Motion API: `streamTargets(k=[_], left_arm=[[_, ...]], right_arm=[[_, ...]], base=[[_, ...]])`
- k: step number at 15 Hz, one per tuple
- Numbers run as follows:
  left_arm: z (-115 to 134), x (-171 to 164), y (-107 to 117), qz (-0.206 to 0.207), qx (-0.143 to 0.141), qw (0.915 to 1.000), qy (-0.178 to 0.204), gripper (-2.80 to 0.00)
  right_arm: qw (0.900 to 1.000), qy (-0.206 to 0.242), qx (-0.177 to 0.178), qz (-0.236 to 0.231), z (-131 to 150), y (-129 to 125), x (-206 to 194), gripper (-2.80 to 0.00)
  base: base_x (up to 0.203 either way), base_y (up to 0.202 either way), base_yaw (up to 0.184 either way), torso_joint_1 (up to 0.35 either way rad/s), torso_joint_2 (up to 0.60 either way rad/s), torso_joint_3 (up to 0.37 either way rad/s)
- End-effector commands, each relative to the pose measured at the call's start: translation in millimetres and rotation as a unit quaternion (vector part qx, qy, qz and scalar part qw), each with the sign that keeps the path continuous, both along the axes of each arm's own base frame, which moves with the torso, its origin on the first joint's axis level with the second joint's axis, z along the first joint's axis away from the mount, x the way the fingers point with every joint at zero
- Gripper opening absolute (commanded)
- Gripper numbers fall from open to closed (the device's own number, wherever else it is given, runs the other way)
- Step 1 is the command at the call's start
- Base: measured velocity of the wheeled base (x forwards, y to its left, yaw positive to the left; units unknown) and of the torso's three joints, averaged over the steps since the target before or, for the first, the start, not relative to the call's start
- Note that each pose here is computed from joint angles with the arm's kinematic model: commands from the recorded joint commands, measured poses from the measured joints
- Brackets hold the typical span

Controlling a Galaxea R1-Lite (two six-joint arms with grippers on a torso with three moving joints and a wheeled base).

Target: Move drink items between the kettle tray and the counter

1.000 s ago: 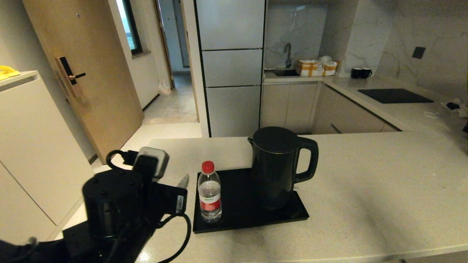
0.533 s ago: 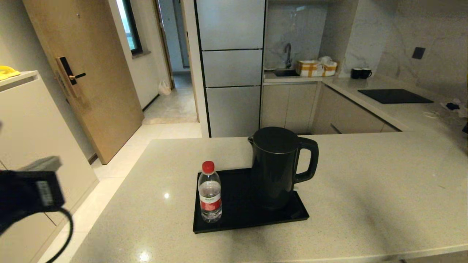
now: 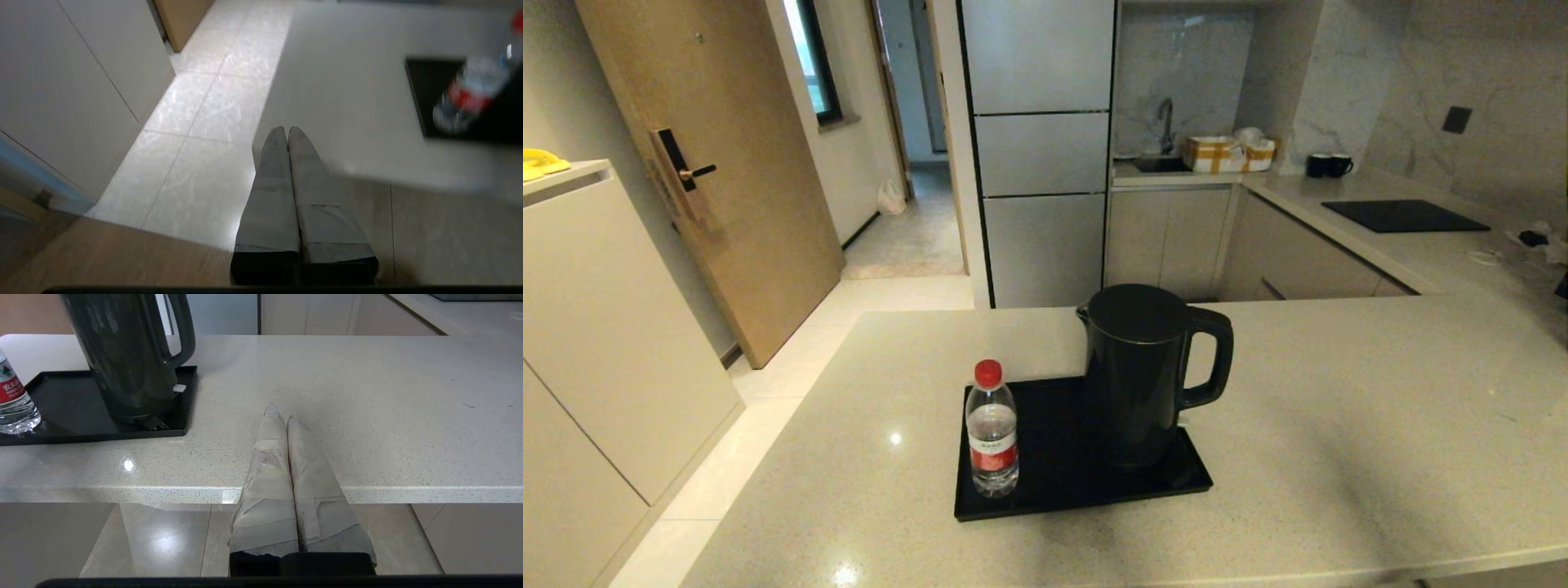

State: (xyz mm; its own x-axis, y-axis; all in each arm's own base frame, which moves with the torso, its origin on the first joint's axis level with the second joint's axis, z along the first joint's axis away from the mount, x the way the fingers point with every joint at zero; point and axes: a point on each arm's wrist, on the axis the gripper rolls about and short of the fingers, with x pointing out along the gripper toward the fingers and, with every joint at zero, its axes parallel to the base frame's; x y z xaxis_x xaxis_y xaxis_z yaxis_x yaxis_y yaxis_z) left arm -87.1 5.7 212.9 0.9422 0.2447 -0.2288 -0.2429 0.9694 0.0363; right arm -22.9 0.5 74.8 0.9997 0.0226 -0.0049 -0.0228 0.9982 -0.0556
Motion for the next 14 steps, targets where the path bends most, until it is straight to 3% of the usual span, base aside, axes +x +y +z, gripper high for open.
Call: streamTargets(k=[1,3,4,7,9,10,11,14], left_arm=[[-34,-27,-1,-0.01,0.011,0.9994,-0.031,-2.8],[-69,-7,-1,-0.017,0.025,0.9995,-0.002,-2.8],[-78,2,-1,-0.018,0.03,0.9993,-0.009,-2.8],[-105,41,-1,-0.026,0.053,0.9961,-0.065,-2.8],[-118,60,-2,-0.046,0.071,0.9851,-0.149,-2.8],[-121,63,-3,-0.057,0.081,0.9804,-0.171,-2.8],[-122,63,-3,-0.073,0.072,0.979,-0.176,-2.8],[-140,64,-6,-0.124,0.009,0.9871,-0.101,-2.8]], right_arm=[[1.0,0.001,-0.001,0.0,0,0,0,-2.8],[1.0,0.001,-0.001,0.001,0,0,0,-2.8],[1.0,0.001,-0.001,0.0,0,0,0,-2.8],[1.0,0.001,-0.001,0.001,0,0,0,-2.8],[1.0,0.001,-0.001,0.0,0,0,0,-2.8],[1.0,0.001,-0.001,0.0,0,0,0,-2.8],[1.0,0.001,-0.001,0.0,0,0,0,-2.8],[1.0,0.001,-0.001,0.0,0,0,0,-2.8]], base=[[0.0,0.0,0.0,0.0,0.0,0.0],[0.0,0.0,0.0,0.0,0.0,0.0],[0.0,0.0,0.0,0.0,0.0,0.0],[0.0,0.0,0.0,0.0,0.0,0.0],[0.0,0.0,0.0,0.0,0.0,0.0],[0.0,0.0,0.0,0.0,0.0,0.0],[0.0,0.0,0.0,0.0,0.0,0.0],[0.0,0.0,0.0,0.0,0.0,0.0]])
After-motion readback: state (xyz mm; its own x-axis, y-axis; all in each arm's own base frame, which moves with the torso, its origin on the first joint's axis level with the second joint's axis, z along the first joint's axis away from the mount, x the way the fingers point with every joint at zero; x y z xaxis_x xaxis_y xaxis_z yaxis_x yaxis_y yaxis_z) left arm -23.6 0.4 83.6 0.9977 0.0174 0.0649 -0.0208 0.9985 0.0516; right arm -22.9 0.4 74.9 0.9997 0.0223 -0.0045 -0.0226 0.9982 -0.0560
